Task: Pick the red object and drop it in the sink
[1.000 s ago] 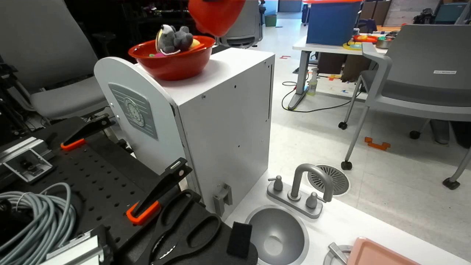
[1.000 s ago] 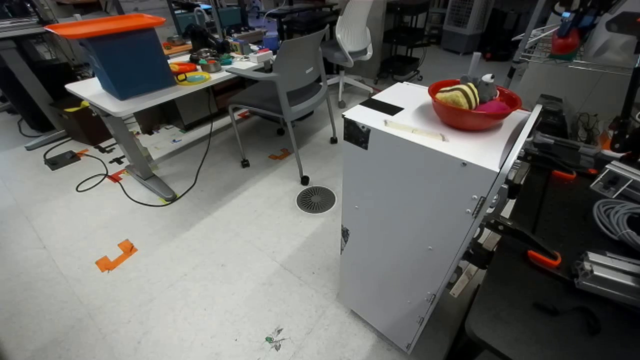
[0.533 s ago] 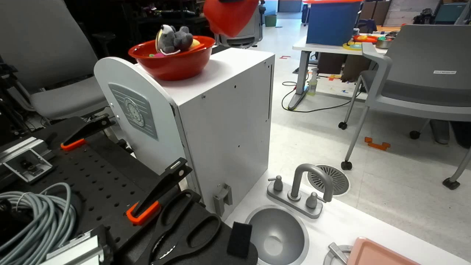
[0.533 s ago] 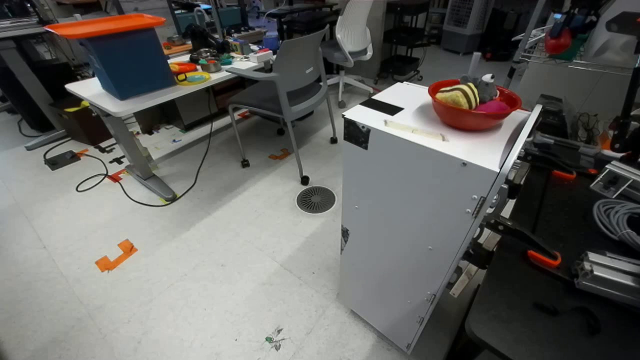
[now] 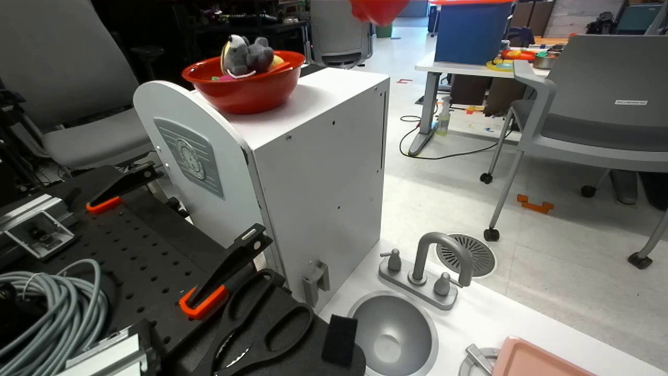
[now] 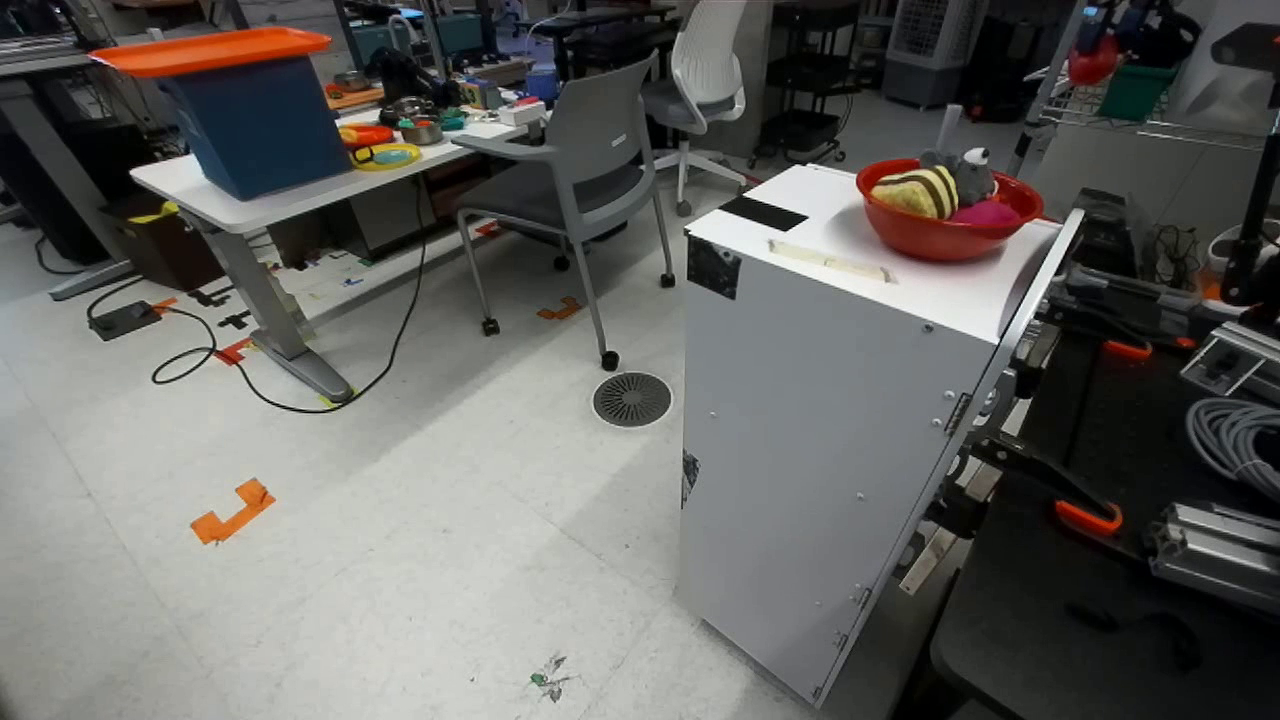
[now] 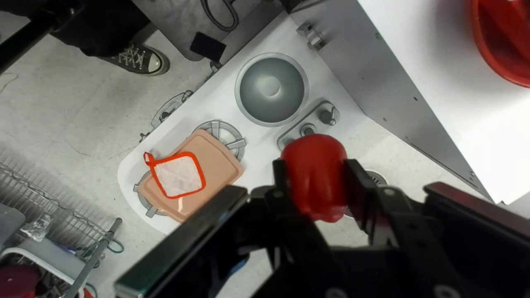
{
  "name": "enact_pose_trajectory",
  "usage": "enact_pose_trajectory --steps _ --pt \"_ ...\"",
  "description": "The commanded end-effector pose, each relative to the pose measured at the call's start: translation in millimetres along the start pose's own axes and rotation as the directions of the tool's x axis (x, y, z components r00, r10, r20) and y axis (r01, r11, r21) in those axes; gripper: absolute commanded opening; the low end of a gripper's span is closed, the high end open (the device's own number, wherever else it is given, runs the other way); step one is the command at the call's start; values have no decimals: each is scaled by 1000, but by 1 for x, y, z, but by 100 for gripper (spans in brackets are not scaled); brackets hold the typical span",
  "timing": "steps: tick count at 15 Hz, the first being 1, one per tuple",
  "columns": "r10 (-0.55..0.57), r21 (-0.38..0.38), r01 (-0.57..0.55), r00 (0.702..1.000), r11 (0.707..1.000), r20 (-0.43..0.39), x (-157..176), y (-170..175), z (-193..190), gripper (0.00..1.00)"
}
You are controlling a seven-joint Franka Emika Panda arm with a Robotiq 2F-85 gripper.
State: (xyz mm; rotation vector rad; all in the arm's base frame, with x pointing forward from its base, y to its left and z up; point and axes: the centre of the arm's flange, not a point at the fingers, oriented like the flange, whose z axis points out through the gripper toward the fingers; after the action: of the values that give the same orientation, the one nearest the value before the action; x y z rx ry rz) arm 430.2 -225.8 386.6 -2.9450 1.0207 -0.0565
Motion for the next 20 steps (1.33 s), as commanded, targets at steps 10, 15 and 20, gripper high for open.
enact_pose_trajectory --steps 10,15,20 --pt "6 -27 -4 998 1000 62 54 16 11 12" --pt "-24 -8 25 999 1000 43 57 3 4 12" --pt "-18 -31 19 1000 999 19 61 -13 -5 12"
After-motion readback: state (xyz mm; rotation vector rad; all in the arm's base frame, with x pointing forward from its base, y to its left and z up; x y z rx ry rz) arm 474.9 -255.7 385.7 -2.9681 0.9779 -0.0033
